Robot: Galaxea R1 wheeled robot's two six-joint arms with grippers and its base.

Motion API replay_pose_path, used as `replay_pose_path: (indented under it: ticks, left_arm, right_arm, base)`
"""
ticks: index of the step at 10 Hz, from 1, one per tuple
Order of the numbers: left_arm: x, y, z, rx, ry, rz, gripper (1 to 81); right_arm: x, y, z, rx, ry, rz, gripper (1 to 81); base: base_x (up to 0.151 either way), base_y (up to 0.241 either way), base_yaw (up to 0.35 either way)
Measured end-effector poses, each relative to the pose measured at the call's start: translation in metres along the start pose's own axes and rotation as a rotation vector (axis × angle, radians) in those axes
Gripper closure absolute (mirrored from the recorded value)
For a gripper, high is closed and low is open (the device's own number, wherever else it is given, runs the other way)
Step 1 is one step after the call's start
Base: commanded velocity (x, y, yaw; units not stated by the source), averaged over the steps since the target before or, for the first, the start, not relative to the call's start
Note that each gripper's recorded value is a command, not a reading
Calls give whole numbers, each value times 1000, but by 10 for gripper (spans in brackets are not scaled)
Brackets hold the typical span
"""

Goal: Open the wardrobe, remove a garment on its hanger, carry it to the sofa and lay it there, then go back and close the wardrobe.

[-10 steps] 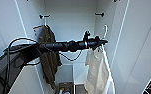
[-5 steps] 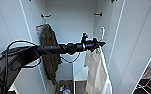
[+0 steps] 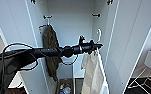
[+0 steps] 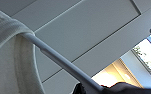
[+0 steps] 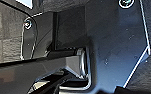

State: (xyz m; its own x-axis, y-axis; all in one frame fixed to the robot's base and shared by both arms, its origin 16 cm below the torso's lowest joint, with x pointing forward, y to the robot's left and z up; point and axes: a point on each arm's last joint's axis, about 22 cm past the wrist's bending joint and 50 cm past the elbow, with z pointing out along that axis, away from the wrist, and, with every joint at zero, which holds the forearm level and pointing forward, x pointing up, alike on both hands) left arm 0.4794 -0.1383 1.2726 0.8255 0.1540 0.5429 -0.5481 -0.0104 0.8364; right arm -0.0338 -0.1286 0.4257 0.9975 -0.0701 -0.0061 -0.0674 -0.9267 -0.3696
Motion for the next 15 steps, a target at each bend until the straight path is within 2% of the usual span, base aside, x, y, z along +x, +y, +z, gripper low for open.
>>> replay_pose_path:
  ticks: [2, 9, 11, 15]
  left_arm:
    - [-1, -2, -2, 1, 1, 0, 811]
    - [-12, -13, -3, 6, -6, -17, 811]
    - [-12, -14, -6, 8, -4, -15, 811]
    - [-17, -14, -8, 4, -10, -21, 811]
  right_arm:
    - [12, 0, 0, 2, 17, -5, 10]
    - [9, 0, 0, 1, 12, -4, 10]
    - [8, 0, 0, 1, 12, -4, 10]
    - [2, 0, 0, 1, 6, -2, 10]
  base:
    - [-117, 0, 0]
    - [-111, 0, 0]
    - [-72, 0, 0]
    - [0, 0, 0]
